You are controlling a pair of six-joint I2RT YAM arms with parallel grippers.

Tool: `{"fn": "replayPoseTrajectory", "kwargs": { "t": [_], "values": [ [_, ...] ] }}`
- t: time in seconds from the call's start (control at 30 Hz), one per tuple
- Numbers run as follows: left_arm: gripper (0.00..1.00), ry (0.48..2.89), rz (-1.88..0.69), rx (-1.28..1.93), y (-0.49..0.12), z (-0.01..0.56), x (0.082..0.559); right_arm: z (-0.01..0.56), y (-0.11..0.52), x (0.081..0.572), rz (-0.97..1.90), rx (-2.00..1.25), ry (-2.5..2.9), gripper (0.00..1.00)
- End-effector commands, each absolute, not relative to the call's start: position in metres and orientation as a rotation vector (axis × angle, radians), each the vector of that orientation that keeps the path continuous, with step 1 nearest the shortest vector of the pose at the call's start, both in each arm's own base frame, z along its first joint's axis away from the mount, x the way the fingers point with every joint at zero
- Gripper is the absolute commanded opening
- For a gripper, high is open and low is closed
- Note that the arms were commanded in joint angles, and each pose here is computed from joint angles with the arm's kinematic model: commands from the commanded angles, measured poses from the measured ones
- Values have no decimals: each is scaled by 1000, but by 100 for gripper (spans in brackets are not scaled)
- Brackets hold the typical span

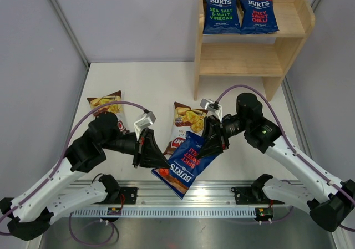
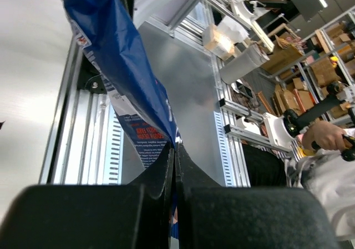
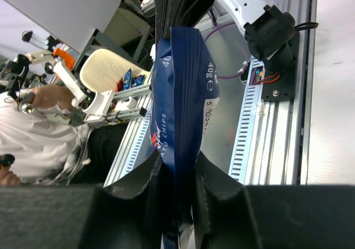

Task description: Place and organize the chips bags onto the shelf

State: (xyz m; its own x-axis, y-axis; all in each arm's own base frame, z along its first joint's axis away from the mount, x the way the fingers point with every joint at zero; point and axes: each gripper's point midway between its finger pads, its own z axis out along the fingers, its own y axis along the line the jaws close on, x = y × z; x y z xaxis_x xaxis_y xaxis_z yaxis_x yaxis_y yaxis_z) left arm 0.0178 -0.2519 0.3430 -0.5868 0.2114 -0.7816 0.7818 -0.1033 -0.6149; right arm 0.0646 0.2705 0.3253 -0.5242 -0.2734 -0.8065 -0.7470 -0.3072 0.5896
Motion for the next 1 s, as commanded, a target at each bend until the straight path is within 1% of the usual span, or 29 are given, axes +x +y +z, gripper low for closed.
{"fn": "replayPoseTrajectory", "kwargs": {
  "t": [0.0, 0.03, 0.1, 0.13, 0.17, 0.2, 0.23, 0.27, 0.3, 0.33, 0.37, 0.4, 0.43, 0.47, 0.5, 0.53, 0.57, 0.6, 0.63, 0.67, 0.7, 0.73, 0.77, 0.8, 0.87, 0.9, 0.97],
  "values": [
    [0, 1671, -1626, 1072, -248, 357, 27, 338, 274, 71, 1805, -1285, 1549, 26],
    [0, 1720, -1587, 1050, -246, 352, 30, 340, 274, 71, 1782, -1275, 1547, 22],
    [0, 1744, -1460, 958, -242, 356, 49, 338, 275, 79, 1712, -1222, 1580, 18],
    [2, 1807, -1406, 920, -238, 349, 54, 341, 274, 81, 1680, -1201, 1584, 13],
    [10, 1832, -1357, 873, -235, 351, 62, 339, 273, 84, 1648, -1177, 1609, 13],
    [23, 1908, -1241, 775, -228, 342, 80, 337, 274, 94, 1594, -1124, 1641, 13],
    [46, 1907, -1183, 715, -221, 353, 90, 339, 273, 96, 1568, -1103, 1646, 13],
    [57, 1932, -1129, 652, -216, 354, 98, 336, 272, 99, 1543, -1076, 1677, 13],
    [75, 1973, -982, 540, -201, 348, 119, 334, 272, 110, 1480, -1017, 1706, 14],
    [85, 1969, -903, 454, -189, 358, 130, 337, 271, 116, 1443, -982, 1721, 14],
    [88, 1981, -816, 368, -175, 358, 141, 333, 268, 121, 1407, -937, 1769, 13],
    [91, 1979, -664, 257, -151, 357, 156, 333, 265, 135, 1327, -857, 1799, 13],
    [91, 1965, -585, 182, -133, 361, 163, 341, 262, 142, 1289, -804, 1806, 13],
    [94, 1961, -504, 122, -119, 358, 168, 343, 258, 147, 1271, -732, 1840, 13],
    [98, 1946, -389, 64, -99, 354, 176, 348, 251, 163, 1189, -626, 1856, 16],
    [99, 1943, -348, 55, -92, 350, 177, 363, 244, 173, 1150, -546, 1839, 16],
    [99, 1976, -282, 81, -90, 331, 180, 370, 238, 180, 1130, -474, 1840, 15],
    [99, 1996, -249, 87, -88, 321, 181, 379, 229, 193, 1071, -388, 1830, 15],
    [99, 2023, -224, 101, -88, 308, 182, 401, 218, 205, 1040, -316, 1793, 14],
    [99, 2063, -190, 129, -89, 287, 182, 409, 211, 213, 1022, -263, 1789, 14],
    [99, 2070, -173, 126, -88, 278, 183, 414, 207, 225, 998, -224, 1798, 15],
    [99, 2072, -173, 116, -88, 271, 183, 439, 189, 235, 966, -168, 1755, 14],
    [99, 2045, -197, 103, -85, 269, 180, 450, 182, 242, 956, -136, 1745, 15],
    [99, 2048, -200, 110, -87, 254, 182, 471, 181, 248, 982, -139, 1717, 14],
    [99, 2022, -218, 97, -85, 248, 181, 490, 158, 268, 965, -37, 1690, 14],
    [99, 1983, -266, 94, -89, 249, 180, 505, 153, 277, 972, -19, 1666, 14],
    [99, 1964, -270, 96, -88, 245, 181, 522, 145, 289, 1036, 59, 1628, 13]
  ]
}}
